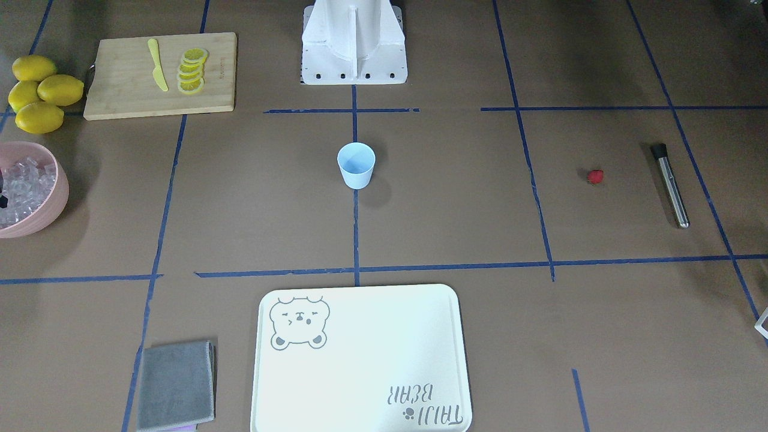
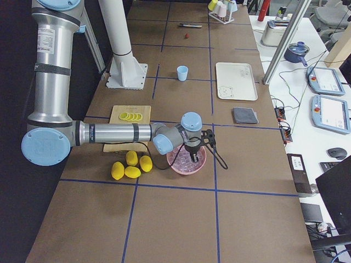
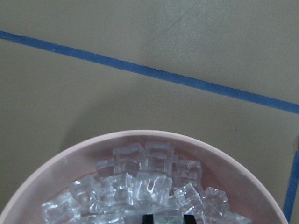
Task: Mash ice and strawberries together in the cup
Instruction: 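Carry the ice cube with the right gripper over the light-blue cup, then open the right gripper to drop the ice cube into the cup, then move the right gripper back to the pink bowl of ice, then lower the right gripper into the bowl and grasp another ice cube, then carry the ice cube with the right gripper over the cup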
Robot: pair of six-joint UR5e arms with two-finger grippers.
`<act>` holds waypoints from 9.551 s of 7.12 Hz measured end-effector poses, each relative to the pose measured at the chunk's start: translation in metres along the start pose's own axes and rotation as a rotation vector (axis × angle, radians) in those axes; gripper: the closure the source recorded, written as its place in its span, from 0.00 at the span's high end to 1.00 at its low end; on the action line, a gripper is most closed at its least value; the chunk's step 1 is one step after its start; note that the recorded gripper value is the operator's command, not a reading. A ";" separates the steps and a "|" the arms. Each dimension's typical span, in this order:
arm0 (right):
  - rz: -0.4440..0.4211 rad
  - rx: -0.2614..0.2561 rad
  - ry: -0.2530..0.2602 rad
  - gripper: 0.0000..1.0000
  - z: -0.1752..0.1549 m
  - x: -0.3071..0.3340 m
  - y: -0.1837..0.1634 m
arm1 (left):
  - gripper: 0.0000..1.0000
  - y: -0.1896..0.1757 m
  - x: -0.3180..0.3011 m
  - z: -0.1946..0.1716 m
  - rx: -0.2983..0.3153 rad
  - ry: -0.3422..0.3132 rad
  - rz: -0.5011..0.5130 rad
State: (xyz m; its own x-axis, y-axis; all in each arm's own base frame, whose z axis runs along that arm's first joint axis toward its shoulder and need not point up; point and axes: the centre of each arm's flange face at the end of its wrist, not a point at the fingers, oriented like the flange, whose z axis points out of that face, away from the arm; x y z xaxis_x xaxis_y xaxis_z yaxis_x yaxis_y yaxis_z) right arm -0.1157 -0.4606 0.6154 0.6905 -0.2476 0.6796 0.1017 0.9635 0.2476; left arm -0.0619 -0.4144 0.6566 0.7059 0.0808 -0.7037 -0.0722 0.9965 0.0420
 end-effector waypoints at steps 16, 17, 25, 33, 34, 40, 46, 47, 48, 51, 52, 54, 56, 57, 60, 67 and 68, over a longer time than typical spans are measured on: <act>0.291 0.103 -0.037 0.04 -0.010 -0.664 -0.081 | 1.00 0.002 -0.003 0.003 -0.009 0.001 -0.008; 0.289 0.099 -0.029 0.14 -0.004 -0.670 -0.076 | 1.00 0.002 -0.004 0.004 -0.010 0.001 -0.009; 0.268 0.077 -0.007 1.00 0.007 -0.654 -0.078 | 1.00 0.003 -0.005 0.006 -0.012 0.001 -0.010; -0.118 -0.029 -0.034 0.99 -0.061 -0.254 -0.063 | 1.00 0.004 -0.006 0.008 -0.016 0.003 -0.014; -0.145 -0.026 -0.046 0.99 -0.065 -0.209 -0.047 | 1.00 0.004 -0.006 0.008 -0.016 0.003 -0.015; -0.188 -0.081 -0.029 0.89 -0.053 -0.090 -0.012 | 1.00 0.004 -0.006 0.007 -0.016 0.003 -0.014; -0.141 -0.165 0.002 0.78 -0.008 -0.043 -0.002 | 1.00 0.004 -0.005 0.007 -0.014 0.003 -0.012; -0.140 -0.173 0.004 0.77 -0.003 -0.039 -0.001 | 1.00 0.004 -0.005 0.006 -0.013 0.003 -0.012; -0.138 -0.178 0.006 0.77 0.000 -0.036 0.000 | 1.00 0.003 -0.005 0.006 -0.012 0.003 -0.011; -0.135 -0.183 0.006 0.70 0.002 -0.035 0.000 | 1.00 0.003 -0.005 0.006 -0.011 0.003 -0.009; -0.134 -0.183 0.006 0.70 0.002 -0.035 0.000 | 1.00 0.003 -0.005 0.006 -0.011 0.003 -0.008; -0.135 -0.185 0.006 0.66 0.003 -0.034 0.002 | 1.00 0.003 -0.005 0.006 -0.010 0.003 -0.008; -0.133 -0.190 0.006 0.63 0.004 -0.034 0.003 | 1.00 0.003 -0.005 0.006 -0.010 0.003 -0.008; -0.132 -0.193 0.006 0.53 0.006 -0.035 0.003 | 1.00 0.003 -0.005 0.006 -0.010 0.003 -0.008; -0.133 -0.201 0.003 0.03 0.010 -0.035 0.003 | 1.00 0.003 -0.005 0.006 -0.010 0.003 -0.007; -0.043 -0.100 -0.014 0.02 -0.066 -0.099 -0.034 | 1.00 0.003 -0.003 0.005 -0.010 0.002 -0.004; 0.043 -0.070 -0.037 0.04 -0.077 -0.142 -0.054 | 1.00 0.003 -0.003 0.005 -0.009 0.002 -0.004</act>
State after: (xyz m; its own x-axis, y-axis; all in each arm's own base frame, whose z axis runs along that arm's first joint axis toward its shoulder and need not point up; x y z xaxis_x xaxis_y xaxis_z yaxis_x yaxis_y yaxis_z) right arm -0.1644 -0.4693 0.4527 0.6684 -0.2082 0.7140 0.1234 0.9778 0.1696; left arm -0.0607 -0.4119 0.6623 0.7045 0.0765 -0.7055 -0.0754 0.9966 0.0327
